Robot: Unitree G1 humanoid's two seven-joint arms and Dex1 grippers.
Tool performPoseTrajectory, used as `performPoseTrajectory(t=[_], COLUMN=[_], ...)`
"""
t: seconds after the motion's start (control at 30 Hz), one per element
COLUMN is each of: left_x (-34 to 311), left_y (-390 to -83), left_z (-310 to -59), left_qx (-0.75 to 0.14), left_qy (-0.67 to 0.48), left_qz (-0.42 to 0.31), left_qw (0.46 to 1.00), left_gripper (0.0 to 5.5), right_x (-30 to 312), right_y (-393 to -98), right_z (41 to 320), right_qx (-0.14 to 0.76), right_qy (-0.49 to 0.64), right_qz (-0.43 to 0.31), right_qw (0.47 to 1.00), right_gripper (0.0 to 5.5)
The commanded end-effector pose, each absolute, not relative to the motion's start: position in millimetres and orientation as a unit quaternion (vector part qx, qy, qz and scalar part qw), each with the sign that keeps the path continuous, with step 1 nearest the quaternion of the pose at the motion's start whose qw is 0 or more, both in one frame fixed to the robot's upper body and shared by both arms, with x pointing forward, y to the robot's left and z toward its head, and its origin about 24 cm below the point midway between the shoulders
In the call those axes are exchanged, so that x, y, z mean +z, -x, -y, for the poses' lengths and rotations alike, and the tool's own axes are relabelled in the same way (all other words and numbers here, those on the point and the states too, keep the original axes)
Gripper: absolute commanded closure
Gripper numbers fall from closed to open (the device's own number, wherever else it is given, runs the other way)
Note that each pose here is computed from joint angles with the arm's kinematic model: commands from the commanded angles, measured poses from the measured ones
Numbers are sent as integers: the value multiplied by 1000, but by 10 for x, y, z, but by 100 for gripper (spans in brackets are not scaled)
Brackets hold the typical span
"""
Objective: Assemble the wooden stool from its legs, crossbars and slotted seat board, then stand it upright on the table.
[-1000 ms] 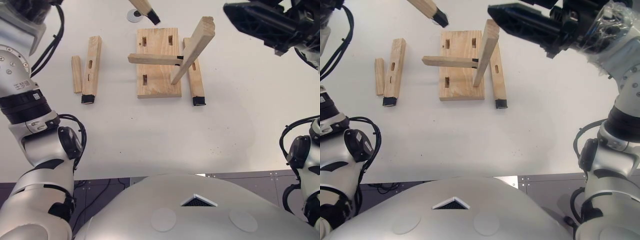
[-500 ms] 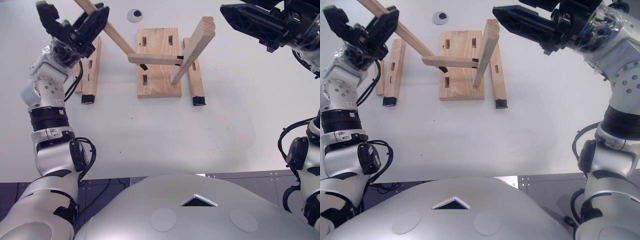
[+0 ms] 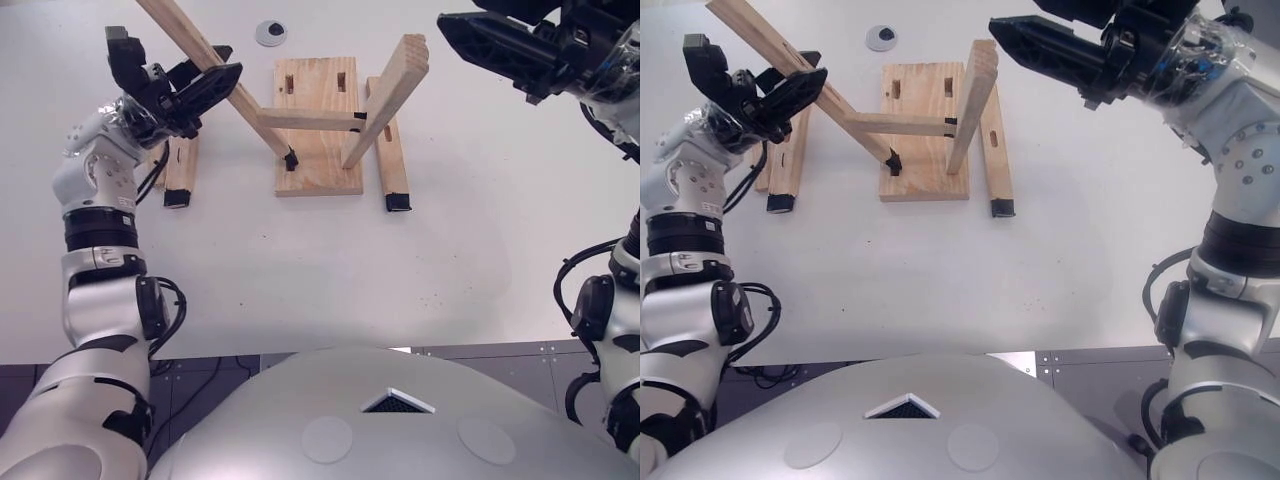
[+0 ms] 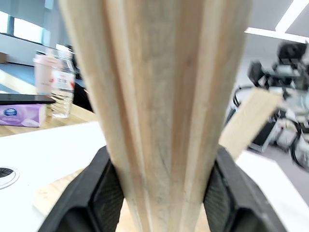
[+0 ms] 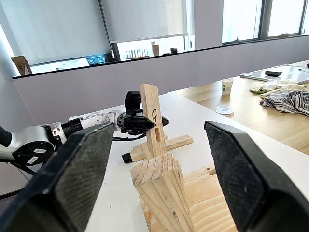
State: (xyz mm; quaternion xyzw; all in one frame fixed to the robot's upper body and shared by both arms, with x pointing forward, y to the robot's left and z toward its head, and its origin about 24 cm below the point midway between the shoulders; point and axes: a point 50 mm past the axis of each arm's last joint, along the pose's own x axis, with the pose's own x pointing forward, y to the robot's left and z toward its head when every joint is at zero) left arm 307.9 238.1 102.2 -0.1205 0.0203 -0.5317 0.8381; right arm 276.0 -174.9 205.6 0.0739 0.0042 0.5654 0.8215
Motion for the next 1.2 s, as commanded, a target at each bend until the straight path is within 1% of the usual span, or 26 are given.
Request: performPoseTrajectory(t=[0.03, 0.2, 0.4, 0.53, 0.7, 0.8, 0.87, 1.07, 1.2], left_x=[759, 824, 971, 1001, 1037, 1028, 1027, 1061, 1074], left_y=[-2965, -2963, -3042, -3050, -3006, -2960, -2948, -2945, -2954], left_z=[-2451, -2530, -2541, -2541, -2477, -2460, -2452, -2298, -2274], left_qx=[-553, -581, -598, -610, -639, -650, -652, -662, -662], left_qy=[54, 6, -17, -27, -79, -94, -100, -112, -113], left_qz=[-139, -167, -167, -172, -148, -147, -148, -134, -137], left_qw=[820, 797, 784, 773, 751, 740, 737, 728, 728], left_gripper=[347, 347, 347, 347, 347, 347, 347, 347, 347], right_x=[2004, 1970, 1921, 1895, 1859, 1838, 1830, 1809, 1786], right_y=[-2768, -2774, -2781, -2791, -2781, -2771, -2774, -2784, -2784], right_z=[1724, 1731, 1719, 1712, 1721, 1717, 1717, 1711, 1715], right_qx=[563, 557, 552, 548, 543, 542, 542, 541, 540], right_qy=[-74, -71, -67, -67, -68, -68, -67, -64, -61], right_qz=[-1, -2, -4, -5, -10, -13, -15, -19, -23], right_qw=[823, 827, 831, 834, 837, 837, 838, 838, 839], right_gripper=[209, 209, 209, 209, 209, 209, 209, 209, 209])
